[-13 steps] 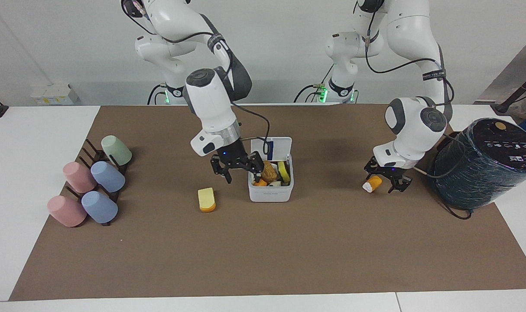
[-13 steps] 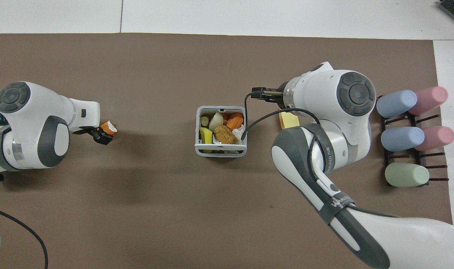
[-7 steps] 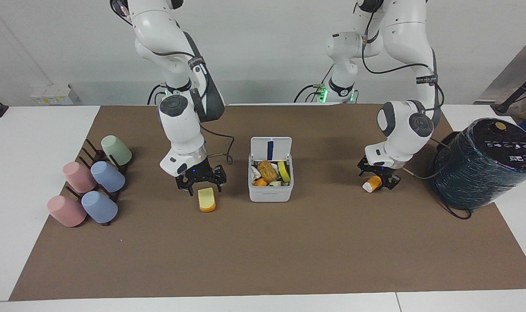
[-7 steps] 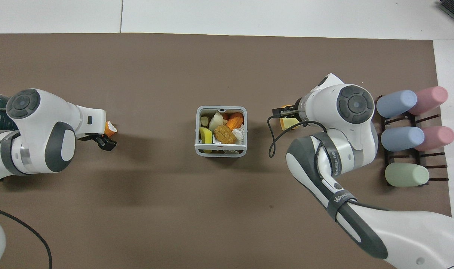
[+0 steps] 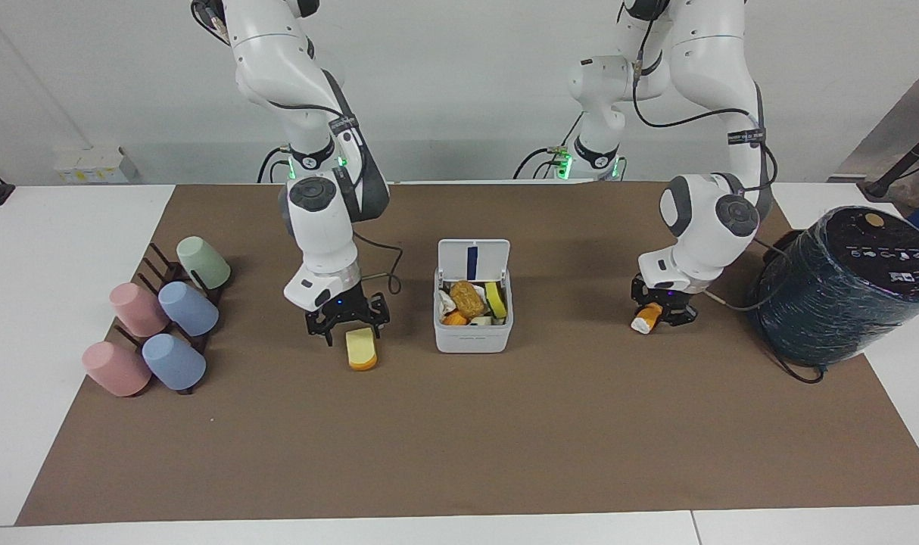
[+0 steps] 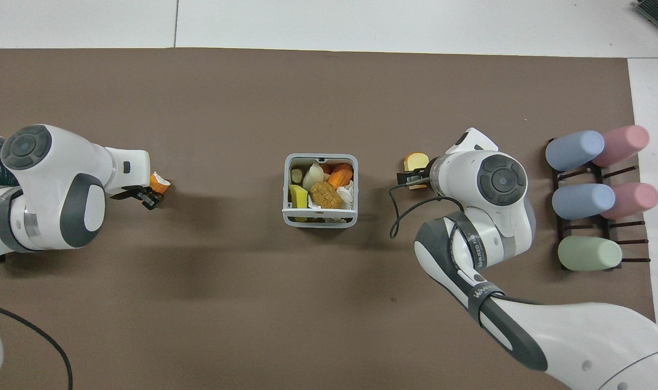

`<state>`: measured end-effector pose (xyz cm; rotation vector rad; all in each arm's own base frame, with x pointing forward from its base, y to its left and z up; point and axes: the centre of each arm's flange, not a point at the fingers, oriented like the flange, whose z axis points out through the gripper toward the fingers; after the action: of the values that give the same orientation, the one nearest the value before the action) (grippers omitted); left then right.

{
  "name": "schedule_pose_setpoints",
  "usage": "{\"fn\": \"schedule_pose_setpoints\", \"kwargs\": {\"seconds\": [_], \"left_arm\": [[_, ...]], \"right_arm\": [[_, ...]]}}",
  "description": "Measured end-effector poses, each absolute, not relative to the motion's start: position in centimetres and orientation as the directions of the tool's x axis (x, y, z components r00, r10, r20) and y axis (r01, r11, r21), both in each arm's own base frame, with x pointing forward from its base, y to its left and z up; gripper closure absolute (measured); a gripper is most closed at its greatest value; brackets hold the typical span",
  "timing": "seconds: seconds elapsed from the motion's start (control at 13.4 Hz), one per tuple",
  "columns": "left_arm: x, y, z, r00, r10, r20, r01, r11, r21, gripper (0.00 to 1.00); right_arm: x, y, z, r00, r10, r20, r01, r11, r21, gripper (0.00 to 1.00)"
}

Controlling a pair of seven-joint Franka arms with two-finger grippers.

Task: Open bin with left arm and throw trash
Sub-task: 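Carry the orange cylinder over the bin and release it with the left gripper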

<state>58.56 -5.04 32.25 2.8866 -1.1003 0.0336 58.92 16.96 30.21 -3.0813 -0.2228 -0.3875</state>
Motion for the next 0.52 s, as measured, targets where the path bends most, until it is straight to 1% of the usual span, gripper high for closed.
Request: {"fn": "schedule_pose_setpoints", "kwargs": {"seconds": [0.15,0.37,0.45,0.52], "left_arm": [[59.5,-7.5,35.2,0.8,-0.599,0.034,-0.6,-0.798,0.05,0.59],[59.5,-16.6,41.0,0.909,-0.417,0.006,-0.417,-0.907,0.066,0.59],[58.9,-19.8,42.2,0.935,-0.354,0.006,-0.354,-0.933,0.067,0.59],[58.1,-23.2,43.3,0.961,-0.277,0.009,-0.277,-0.958,0.069,0.59]], "right_arm": [[58.9,16.9,30.1,0.959,0.138,0.248,0.145,-0.989,-0.01,0.42],[59.1,17.0,31.0,0.954,0.137,0.266,0.145,-0.989,-0.012,0.78],[59.2,16.9,31.9,0.95,0.135,0.281,0.144,-0.99,-0.013,0.87],[59.4,16.6,33.5,0.944,0.128,0.306,0.139,-0.99,-0.014,0.92]]}}
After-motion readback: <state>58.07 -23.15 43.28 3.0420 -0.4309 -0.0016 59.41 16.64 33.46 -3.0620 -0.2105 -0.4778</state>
